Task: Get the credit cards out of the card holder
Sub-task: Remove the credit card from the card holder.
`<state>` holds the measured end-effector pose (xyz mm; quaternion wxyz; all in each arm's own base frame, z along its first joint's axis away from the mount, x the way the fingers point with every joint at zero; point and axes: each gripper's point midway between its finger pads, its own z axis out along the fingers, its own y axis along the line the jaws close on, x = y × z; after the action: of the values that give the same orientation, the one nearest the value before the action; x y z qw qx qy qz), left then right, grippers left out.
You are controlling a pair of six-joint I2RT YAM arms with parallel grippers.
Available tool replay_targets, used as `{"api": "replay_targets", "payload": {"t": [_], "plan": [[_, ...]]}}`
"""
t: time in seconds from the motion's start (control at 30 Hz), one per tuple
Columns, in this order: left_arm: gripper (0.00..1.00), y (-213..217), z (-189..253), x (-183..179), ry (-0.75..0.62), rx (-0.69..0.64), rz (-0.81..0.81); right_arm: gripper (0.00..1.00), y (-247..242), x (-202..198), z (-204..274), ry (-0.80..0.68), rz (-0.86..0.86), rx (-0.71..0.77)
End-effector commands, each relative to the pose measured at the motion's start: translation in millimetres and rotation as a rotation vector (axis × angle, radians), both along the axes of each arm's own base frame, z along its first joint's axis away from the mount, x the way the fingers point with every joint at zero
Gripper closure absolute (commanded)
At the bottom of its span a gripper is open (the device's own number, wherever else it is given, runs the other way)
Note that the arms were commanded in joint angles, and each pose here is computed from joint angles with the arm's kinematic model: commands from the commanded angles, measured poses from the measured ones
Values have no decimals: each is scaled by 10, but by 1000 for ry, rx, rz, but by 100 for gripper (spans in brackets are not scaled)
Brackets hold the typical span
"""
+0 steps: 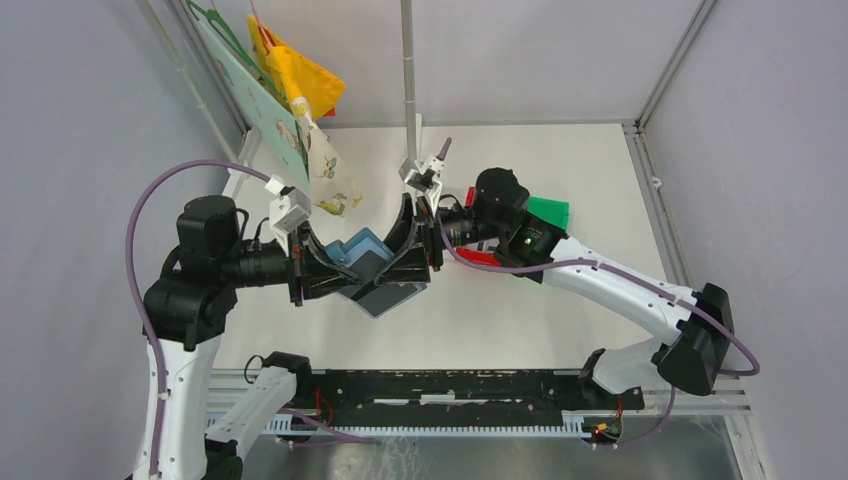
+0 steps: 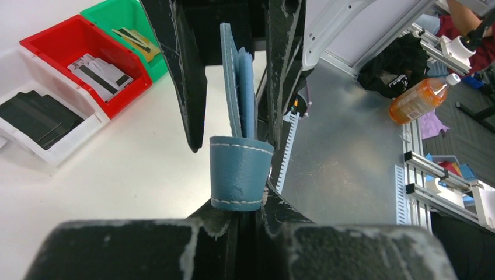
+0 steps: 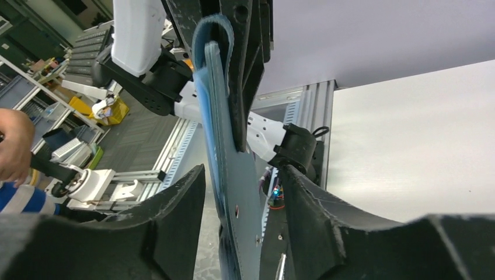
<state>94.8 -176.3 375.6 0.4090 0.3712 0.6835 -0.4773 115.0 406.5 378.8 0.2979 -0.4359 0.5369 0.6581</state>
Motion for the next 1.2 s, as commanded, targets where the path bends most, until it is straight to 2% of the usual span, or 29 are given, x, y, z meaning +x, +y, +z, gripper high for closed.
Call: {"api": "replay_targets", "payload": {"t": [0.0,0.2,0.3,0.37,0.5,0.6,0.63,0.8,1.03,1.17], "plan": [[98,-44,142,106,-37,-58,22,42,-96,-31,182,-29,-29,131],[98,-66,261,237,-14,-126,97,54,-258,-68,333,31,-88,302],[96,-75,253,249,7,-140,103,70,-322,-61,363,55,-113,360],[83,-75,209,255,17,-133,103,82,-298,-70,346,63,-96,344],[54,-53,139,275,21,-102,116,91,-177,-67,217,65,-46,222],[45,-59,113,268,29,-98,105,95,-142,-48,110,31,-42,142],[45,-65,110,246,33,-101,92,96,-141,-38,95,20,-46,126],[58,-85,140,218,38,-107,55,97,-154,-43,13,-33,-36,46],[62,-85,149,278,42,-101,69,97,-125,-14,-39,-57,-18,-33],[77,-64,154,370,26,-90,116,97,-145,-41,-23,-75,-4,-32]]}}
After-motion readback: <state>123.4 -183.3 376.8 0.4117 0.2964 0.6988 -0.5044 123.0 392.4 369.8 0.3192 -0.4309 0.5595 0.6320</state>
